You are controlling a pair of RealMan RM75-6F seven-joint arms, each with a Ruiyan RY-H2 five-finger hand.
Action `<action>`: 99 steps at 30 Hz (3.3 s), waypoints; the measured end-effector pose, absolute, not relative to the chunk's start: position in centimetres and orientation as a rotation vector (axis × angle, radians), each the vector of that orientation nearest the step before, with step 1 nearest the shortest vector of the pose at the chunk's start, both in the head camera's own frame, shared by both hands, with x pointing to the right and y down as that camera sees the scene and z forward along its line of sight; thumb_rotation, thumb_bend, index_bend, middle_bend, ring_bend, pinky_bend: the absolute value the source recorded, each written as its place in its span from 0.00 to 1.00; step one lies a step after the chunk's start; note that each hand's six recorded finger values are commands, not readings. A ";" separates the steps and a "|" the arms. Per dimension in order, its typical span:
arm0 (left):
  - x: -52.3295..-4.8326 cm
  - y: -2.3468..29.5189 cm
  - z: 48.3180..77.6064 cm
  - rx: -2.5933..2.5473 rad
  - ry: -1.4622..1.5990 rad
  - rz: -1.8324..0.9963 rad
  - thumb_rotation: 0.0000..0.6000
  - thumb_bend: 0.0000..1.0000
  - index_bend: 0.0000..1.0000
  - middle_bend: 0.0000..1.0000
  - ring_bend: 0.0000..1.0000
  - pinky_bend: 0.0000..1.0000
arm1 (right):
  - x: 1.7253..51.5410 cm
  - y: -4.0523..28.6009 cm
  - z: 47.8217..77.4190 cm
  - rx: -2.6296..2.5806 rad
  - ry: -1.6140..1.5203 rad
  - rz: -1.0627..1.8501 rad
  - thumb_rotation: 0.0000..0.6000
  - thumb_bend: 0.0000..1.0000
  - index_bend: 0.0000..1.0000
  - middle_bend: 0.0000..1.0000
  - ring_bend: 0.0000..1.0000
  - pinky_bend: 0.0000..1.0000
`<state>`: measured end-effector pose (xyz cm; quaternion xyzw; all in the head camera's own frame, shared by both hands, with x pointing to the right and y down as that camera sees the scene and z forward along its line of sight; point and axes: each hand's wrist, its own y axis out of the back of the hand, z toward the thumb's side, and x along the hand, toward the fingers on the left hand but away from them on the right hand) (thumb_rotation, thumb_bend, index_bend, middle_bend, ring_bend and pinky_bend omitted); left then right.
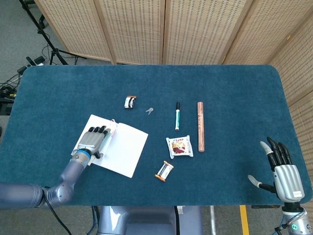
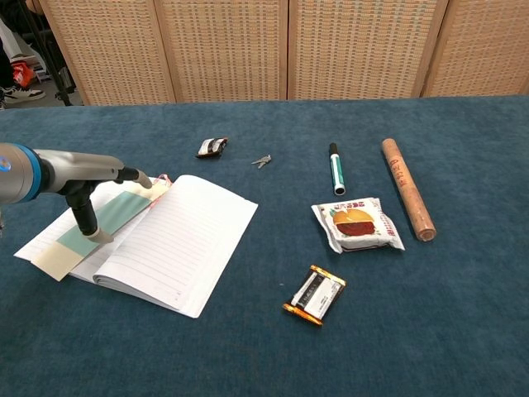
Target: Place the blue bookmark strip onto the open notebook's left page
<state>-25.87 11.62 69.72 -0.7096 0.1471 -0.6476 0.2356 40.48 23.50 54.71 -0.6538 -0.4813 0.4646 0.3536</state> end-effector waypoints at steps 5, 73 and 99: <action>-26.1 11.1 67.9 -1.956 0.390 -1.713 1.00 0.29 0.00 0.00 0.00 0.00 | 40.5 23.5 54.7 -1.688 -1.246 1.204 1.00 0.16 0.00 0.00 0.00 0.00; -35.1 19.5 66.9 -1.827 -0.129 -1.759 1.00 0.30 0.00 0.00 0.00 0.00 | 40.0 23.7 54.5 -1.686 -1.233 1.196 1.00 0.16 0.00 0.00 0.00 0.00; -32.9 20.0 67.3 -1.874 -0.116 -1.718 1.00 0.30 0.00 0.00 0.00 0.00 | 40.1 23.8 54.4 -1.685 -1.240 1.195 1.00 0.16 0.00 0.00 0.00 0.00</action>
